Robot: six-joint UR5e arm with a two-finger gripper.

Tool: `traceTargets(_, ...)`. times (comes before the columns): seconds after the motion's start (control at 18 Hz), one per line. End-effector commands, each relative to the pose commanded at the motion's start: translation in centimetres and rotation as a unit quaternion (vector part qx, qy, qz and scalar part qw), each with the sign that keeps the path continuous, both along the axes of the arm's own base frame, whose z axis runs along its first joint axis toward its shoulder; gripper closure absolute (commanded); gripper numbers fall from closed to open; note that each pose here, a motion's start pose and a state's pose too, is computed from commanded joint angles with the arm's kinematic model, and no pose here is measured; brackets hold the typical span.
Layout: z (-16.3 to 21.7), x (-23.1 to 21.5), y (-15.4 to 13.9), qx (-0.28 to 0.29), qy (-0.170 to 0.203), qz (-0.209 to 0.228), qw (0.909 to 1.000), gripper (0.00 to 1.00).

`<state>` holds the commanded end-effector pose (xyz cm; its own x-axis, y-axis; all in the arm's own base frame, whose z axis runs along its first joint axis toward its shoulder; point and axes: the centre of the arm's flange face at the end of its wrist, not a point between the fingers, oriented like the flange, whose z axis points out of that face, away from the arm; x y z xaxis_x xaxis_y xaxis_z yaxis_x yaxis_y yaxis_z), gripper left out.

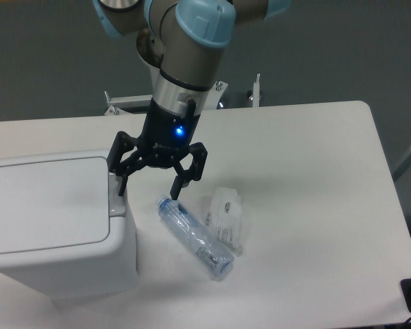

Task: Open the trash can
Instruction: 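Lower the gripper onto the white trash can lid's rear edge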

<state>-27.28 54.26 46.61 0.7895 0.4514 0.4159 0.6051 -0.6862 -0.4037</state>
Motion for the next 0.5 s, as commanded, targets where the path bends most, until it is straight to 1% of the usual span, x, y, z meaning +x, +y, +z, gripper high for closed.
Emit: traceTargets(0.5,-0.91,-0.11,0.37,-0.004,-0.004,-0.002,1.0,0.0)
